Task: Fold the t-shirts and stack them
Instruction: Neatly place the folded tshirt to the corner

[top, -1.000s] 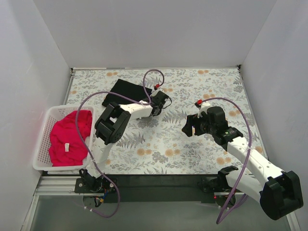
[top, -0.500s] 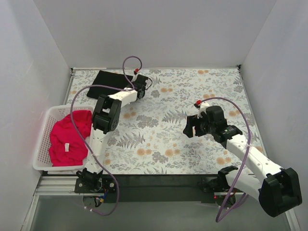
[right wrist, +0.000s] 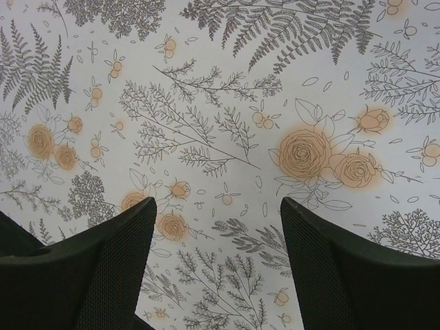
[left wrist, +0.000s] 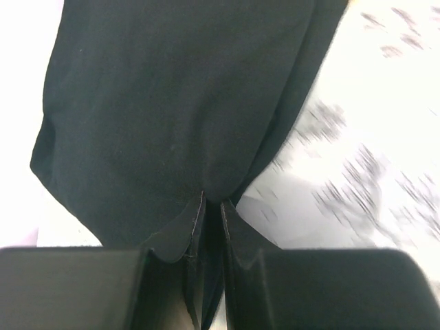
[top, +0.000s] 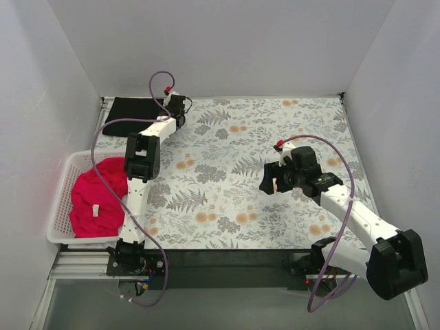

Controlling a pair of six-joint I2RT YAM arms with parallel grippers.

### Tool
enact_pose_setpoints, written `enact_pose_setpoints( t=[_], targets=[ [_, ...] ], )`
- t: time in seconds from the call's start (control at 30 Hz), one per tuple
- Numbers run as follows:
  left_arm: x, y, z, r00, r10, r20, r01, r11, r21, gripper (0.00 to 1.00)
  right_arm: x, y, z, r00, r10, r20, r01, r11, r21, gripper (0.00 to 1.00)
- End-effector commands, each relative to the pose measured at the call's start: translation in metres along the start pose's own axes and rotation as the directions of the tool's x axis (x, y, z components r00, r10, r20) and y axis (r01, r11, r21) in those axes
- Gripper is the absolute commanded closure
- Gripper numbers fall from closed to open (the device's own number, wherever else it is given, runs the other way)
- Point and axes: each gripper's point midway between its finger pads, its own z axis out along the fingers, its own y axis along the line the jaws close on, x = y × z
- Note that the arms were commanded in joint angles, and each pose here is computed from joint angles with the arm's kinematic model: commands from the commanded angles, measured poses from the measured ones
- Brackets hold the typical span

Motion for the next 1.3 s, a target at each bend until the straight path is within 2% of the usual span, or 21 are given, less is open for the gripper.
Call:
enact_pose_setpoints(
  t=[0.0,0.4,0.63,0.73,0.77,0.83,0.87,0.97,1.0,1.07,1.13,1.17,1.23,1.27],
  targets=[
    [0.021,0.012,0.027,0.998,0.012,-0.068,-0.013,1.000,-0.018,0.99,-0.016,0.008,-0.005,1.000,-0.019,0.025,0.020,0.999,-0.033,0.21],
    [0.021,0.037,0.057,0.996,-0.055,-0.075,0.051,0.997,-0.057,0.97,-0.015,0.014,-0.003,1.000,-0.010,0.000,0.010,0.998,-0.068,0.22],
    [0.028,0.042,0.065,0.994,-0.056,-0.090,0.049,0.996,-0.077,0.93,-0.017,0.014,-0.010,1.000,-0.005,0.008,0.005,0.999,-0.049,0.22],
    [0.028,0.045,0.063,0.994,-0.068,-0.091,0.061,0.995,-0.078,0.84,-0.018,0.013,-0.012,1.000,-0.006,0.012,0.006,0.999,-0.044,0.22],
    [0.028,0.044,0.062,0.993,-0.073,-0.090,0.066,0.995,-0.070,0.73,-0.018,0.013,-0.012,1.000,-0.006,0.012,0.006,0.999,-0.042,0.22],
    [0.021,0.047,0.059,0.993,-0.089,-0.079,0.084,0.994,-0.068,0.61,-0.021,0.014,-0.014,1.000,-0.007,0.017,0.008,0.999,-0.040,0.22],
    [0.019,0.048,0.057,0.992,-0.098,-0.074,0.093,0.993,-0.070,0.47,-0.022,0.013,-0.015,1.000,-0.007,0.017,0.007,0.999,-0.034,0.22],
    [-0.005,0.049,0.037,0.987,-0.157,-0.038,0.156,0.987,-0.034,0.33,-0.033,0.010,-0.024,0.998,-0.023,0.054,0.023,1.000,0.001,0.22],
    [-0.015,0.041,0.025,0.984,-0.175,-0.020,0.176,0.984,0.011,0.25,-0.037,0.009,-0.028,0.997,-0.032,0.065,0.031,0.999,0.013,0.22],
    [-0.045,0.043,-0.003,0.961,-0.275,0.018,0.273,0.959,0.075,0.20,-0.045,0.006,-0.037,0.994,-0.040,0.102,0.035,0.998,0.053,0.22],
    [-0.063,0.025,-0.033,0.946,-0.323,0.024,0.313,0.931,0.188,0.14,-0.052,0.004,-0.046,0.991,-0.044,0.130,0.033,0.996,0.082,0.21],
    [-0.084,0.031,-0.055,0.917,-0.397,0.041,0.378,0.896,0.233,0.13,-0.057,0.001,-0.054,0.986,-0.052,0.158,0.034,0.993,0.113,0.21],
    [-0.097,0.013,-0.091,0.904,-0.426,0.020,0.391,0.847,0.359,0.11,-0.064,-0.002,-0.067,0.981,-0.060,0.182,0.032,0.988,0.152,0.20],
    [-0.114,0.020,-0.116,0.872,-0.489,0.021,0.439,0.800,0.409,0.11,-0.068,-0.006,-0.076,0.976,-0.068,0.205,0.029,0.982,0.188,0.20]
  ],
)
